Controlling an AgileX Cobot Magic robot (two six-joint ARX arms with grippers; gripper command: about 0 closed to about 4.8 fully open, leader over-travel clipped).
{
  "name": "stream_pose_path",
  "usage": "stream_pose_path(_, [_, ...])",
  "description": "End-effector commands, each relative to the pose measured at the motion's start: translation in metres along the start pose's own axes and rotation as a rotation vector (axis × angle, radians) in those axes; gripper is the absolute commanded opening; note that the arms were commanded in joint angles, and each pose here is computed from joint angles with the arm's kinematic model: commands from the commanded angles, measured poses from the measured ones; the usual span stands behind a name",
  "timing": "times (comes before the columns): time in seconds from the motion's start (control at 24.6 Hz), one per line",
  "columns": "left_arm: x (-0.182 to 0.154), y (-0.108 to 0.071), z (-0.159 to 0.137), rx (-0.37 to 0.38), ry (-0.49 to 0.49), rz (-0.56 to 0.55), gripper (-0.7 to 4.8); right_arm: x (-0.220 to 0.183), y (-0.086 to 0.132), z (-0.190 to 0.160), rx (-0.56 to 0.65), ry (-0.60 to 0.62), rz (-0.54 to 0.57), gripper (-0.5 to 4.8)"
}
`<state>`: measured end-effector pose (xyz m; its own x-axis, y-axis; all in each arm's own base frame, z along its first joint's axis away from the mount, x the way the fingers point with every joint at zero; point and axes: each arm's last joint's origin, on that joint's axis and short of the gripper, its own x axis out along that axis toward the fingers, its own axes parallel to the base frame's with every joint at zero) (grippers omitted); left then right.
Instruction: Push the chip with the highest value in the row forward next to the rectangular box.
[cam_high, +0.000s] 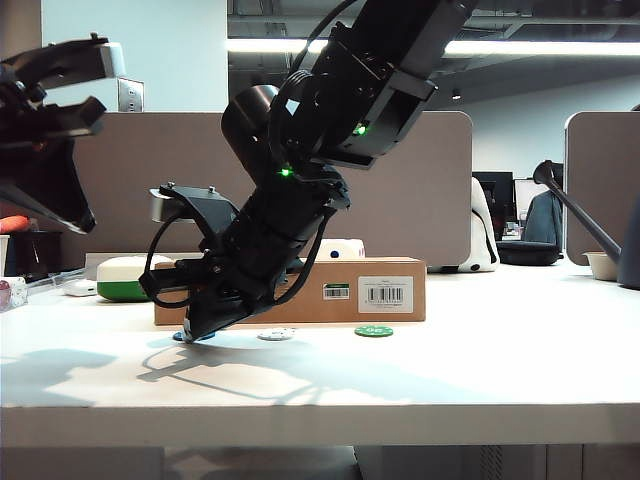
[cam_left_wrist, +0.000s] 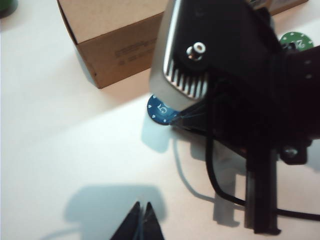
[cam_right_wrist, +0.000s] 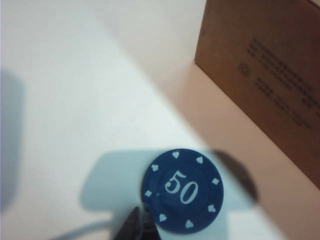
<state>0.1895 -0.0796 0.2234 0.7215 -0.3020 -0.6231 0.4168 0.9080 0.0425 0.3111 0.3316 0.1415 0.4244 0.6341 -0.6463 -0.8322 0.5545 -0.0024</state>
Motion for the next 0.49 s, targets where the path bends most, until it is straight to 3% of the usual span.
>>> stream_pose_path(0.04, [-0.005, -0.001, -0.001, -0.001, 0.006, -0.008, -0.05, 0.000, -0.002, 0.002, 0.005, -0.023, -0.026, -0.05])
stream_pose_path(0.49, [-0.004, -0.002, -0.004, -0.005, 0.029, -0.053, -0.05, 0.020, -0.005, -0.002, 0.015, 0.023, -0.029, -0.05])
